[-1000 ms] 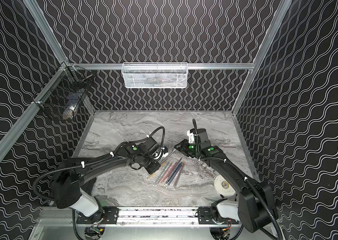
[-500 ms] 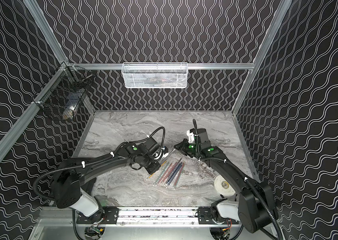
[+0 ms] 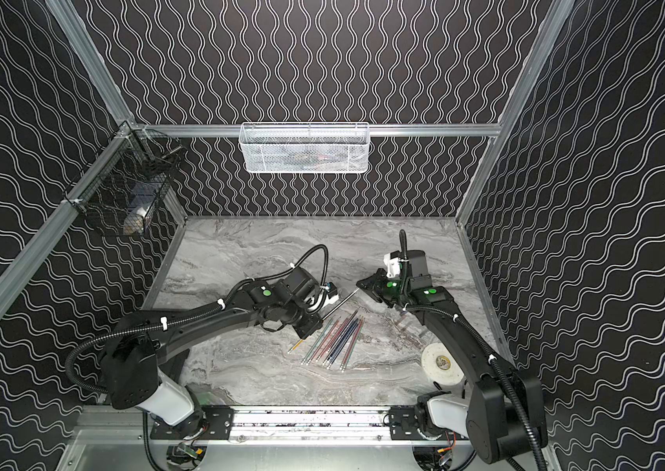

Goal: Remove the protective cover of the pencils
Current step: Remove the protective sleeve from the pencil, then place the pencil at the center of the board, then place the protective sleeve at the center of the board.

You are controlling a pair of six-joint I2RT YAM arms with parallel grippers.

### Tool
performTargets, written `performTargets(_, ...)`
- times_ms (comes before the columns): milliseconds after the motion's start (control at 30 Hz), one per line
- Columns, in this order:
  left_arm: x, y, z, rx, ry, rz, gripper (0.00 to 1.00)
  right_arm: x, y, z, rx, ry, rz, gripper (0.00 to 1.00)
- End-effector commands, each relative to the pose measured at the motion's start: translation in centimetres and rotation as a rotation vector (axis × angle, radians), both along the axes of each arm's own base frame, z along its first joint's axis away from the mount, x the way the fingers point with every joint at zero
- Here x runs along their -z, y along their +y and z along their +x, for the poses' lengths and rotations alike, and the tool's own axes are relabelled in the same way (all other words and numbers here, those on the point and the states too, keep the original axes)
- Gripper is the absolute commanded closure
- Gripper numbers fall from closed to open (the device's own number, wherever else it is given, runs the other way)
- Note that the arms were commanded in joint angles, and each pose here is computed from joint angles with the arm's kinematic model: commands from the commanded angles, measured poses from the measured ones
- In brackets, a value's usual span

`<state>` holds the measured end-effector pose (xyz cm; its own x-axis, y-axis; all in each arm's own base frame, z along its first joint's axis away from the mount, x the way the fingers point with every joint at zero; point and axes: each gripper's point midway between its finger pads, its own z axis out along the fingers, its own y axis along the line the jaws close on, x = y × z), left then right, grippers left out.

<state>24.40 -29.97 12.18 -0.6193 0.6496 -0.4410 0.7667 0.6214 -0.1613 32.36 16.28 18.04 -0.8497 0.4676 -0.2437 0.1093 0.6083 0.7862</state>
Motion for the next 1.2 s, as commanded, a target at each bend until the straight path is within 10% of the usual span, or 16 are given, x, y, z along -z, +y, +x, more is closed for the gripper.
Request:
performTargets(0,0.9,1.6,-1.3,0.01,0.053,0.076,1.0,-0.3,-1.0,1.0,0.044,-0.04,-0.027,1.0)
performTargets(467,3.4,4.3,0.4,-0.086,0.02,0.258,1.0,0.7,-3.8,0.6,0.077,-0.003,-0.14,1.0)
performTargets(1167,8.6,10.6,2.6,-0.264,0.142,0.496,1.0,12.2,-15.4,-8.0,0.385,0.452,-0.365,0.97)
